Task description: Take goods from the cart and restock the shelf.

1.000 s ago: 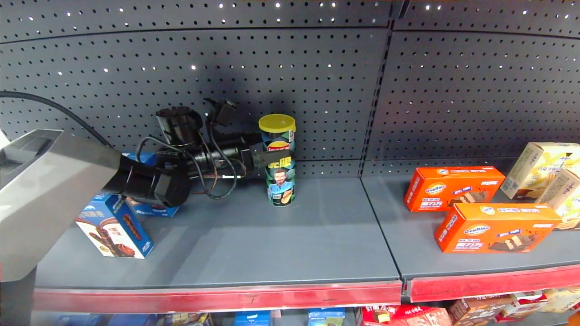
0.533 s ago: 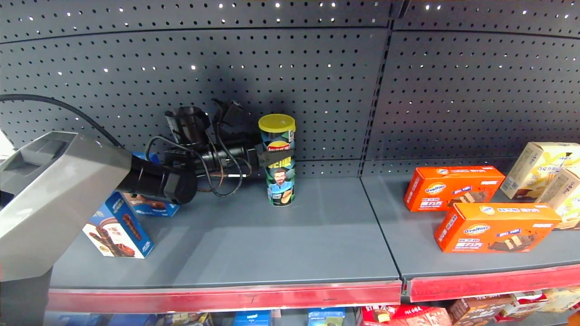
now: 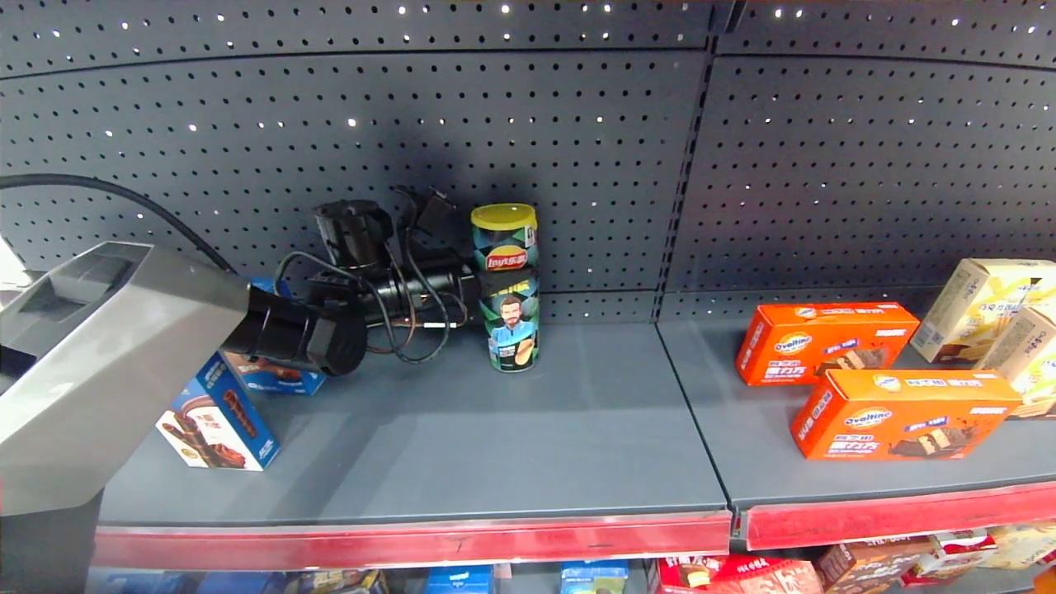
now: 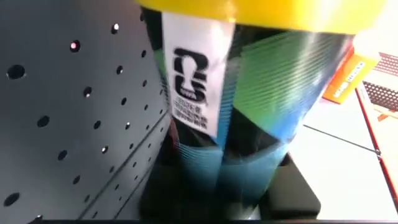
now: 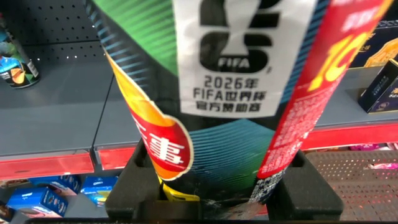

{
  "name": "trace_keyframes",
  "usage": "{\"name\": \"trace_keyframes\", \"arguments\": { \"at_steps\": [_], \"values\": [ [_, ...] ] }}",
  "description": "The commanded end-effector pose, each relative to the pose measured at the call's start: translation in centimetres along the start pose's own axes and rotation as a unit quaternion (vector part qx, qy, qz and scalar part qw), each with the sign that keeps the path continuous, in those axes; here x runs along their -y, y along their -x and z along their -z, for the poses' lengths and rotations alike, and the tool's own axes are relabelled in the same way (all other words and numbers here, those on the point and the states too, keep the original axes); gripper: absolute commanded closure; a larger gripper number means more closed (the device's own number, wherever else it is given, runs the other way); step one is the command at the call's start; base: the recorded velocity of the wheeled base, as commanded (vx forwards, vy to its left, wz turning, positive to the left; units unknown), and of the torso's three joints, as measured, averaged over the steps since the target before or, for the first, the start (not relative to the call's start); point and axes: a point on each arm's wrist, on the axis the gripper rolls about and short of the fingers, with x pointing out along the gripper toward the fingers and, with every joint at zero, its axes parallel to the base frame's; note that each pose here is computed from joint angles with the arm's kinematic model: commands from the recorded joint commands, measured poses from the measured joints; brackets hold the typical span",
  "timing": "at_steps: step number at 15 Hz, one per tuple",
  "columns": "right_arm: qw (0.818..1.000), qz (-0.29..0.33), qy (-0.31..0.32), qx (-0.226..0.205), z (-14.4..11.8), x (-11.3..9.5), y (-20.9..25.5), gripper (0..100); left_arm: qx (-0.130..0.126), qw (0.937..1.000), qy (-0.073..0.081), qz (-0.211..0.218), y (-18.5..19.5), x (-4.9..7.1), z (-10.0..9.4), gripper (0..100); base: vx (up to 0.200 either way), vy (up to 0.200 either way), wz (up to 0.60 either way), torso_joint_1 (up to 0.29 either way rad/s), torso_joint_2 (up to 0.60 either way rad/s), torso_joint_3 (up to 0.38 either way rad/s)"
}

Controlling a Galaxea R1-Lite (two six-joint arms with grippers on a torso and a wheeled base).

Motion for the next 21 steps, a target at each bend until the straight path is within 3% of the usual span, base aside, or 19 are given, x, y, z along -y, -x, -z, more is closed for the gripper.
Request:
{"name": "trace_keyframes", "arguments": {
  "at_steps": [1, 5, 9, 12, 14, 16, 21],
  "values": [
    [1.0, -0.001, 0.0, 0.0, 0.0, 0.0, 0.0, 100, 0.002, 1.0, -0.002, -0.001, 0.3, 1.1, -0.8, 100, 0.0, 0.0, 0.0, 0.0, 0.0, 0.0],
    [1.0, -0.001, 0.0, -0.003, 0.1, 0.0, -0.1, 100, -0.004, 1.0, 0.002, 0.003, 2.4, 4.4, -2.4, 100, 0.0, 0.0, 0.0, 0.0, 0.0, 0.0],
    [1.0, -0.001, 0.0, -0.002, 0.0, 0.0, -0.1, 100, -0.006, 1.0, 0.004, 0.002, 6.5, 9.4, -4.0, 100, 0.0, 0.0, 0.0, 0.0, 0.0, 0.0],
    [1.0, 0.002, 0.0, -0.001, -0.1, 0.0, -0.1, 100, 0.004, 1.0, -0.007, 0.002, 8.7, 11.9, -3.6, 100, 0.0, 0.0, 0.0, 0.0, 0.0, 0.0],
    [1.0, 0.009, 0.0, -0.001, -0.1, 0.0, -0.1, 100, -0.001, 1.0, 0.0, 0.002, 9.9, 13.3, -2.6, 100, 0.0, 0.0, 0.0, 0.0, 0.0, 0.0],
    [1.0, 0.011, 0.0, 0.0, -0.1, 0.0, -0.1, 100, -0.006, 1.0, 0.005, 0.004, 10.8, 14.4, -1.6, 100, 0.0, 0.0, 0.0, 0.0, 0.0, 0.0],
    [1.0, 0.011, 0.0, 0.0, -0.1, 0.0, -0.1, 100, -0.002, 0.9999, 0.0, 0.012, 10.9, 15.1, -0.6, 100, 0.0, 0.0, 0.0, 0.0, 0.0, 0.0]
  ]
}}
